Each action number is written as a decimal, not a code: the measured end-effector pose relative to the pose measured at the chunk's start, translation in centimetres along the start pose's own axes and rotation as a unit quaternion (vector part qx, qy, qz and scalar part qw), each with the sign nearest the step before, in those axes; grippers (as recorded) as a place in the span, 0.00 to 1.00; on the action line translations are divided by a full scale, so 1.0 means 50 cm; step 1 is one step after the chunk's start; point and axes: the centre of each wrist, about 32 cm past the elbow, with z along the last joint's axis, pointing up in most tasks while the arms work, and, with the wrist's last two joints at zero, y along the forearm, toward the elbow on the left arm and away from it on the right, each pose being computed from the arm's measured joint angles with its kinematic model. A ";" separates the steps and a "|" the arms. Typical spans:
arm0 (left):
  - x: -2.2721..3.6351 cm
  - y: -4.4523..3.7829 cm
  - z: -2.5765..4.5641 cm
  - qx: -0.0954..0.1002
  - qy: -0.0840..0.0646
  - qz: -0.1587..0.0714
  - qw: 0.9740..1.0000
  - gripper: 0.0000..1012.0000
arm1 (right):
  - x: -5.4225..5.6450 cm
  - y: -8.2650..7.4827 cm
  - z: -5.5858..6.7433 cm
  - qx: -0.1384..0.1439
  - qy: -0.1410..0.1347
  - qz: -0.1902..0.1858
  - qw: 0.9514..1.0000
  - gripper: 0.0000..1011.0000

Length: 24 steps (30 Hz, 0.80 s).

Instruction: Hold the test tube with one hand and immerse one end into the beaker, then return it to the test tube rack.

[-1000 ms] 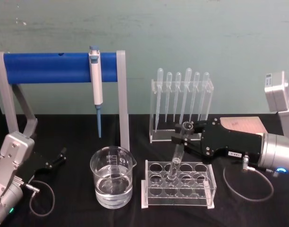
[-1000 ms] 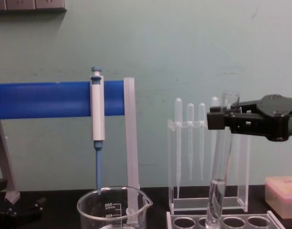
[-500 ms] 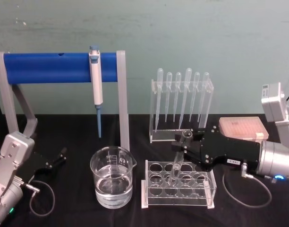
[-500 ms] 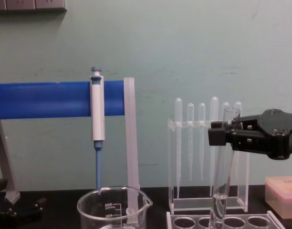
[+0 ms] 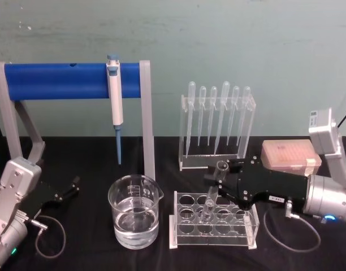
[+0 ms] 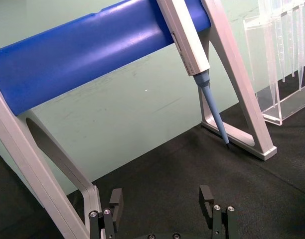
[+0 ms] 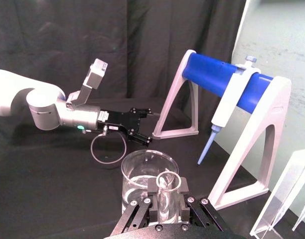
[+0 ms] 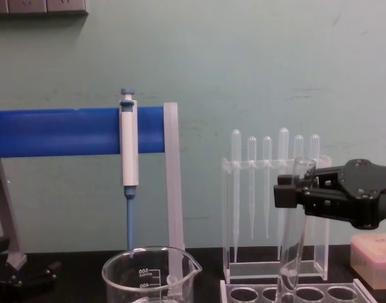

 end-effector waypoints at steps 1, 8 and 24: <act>0.000 0.000 0.000 0.000 0.000 0.000 1.000 0.99 | 0.000 0.000 -0.002 0.000 0.000 0.000 1.000 0.23; 0.000 0.000 0.000 0.000 0.000 0.000 1.000 0.99 | -0.003 0.002 -0.017 0.000 -0.003 -0.002 1.000 0.23; 0.000 0.000 0.000 0.000 0.000 0.000 1.000 0.99 | -0.007 0.006 -0.046 -0.004 0.002 -0.003 1.000 0.22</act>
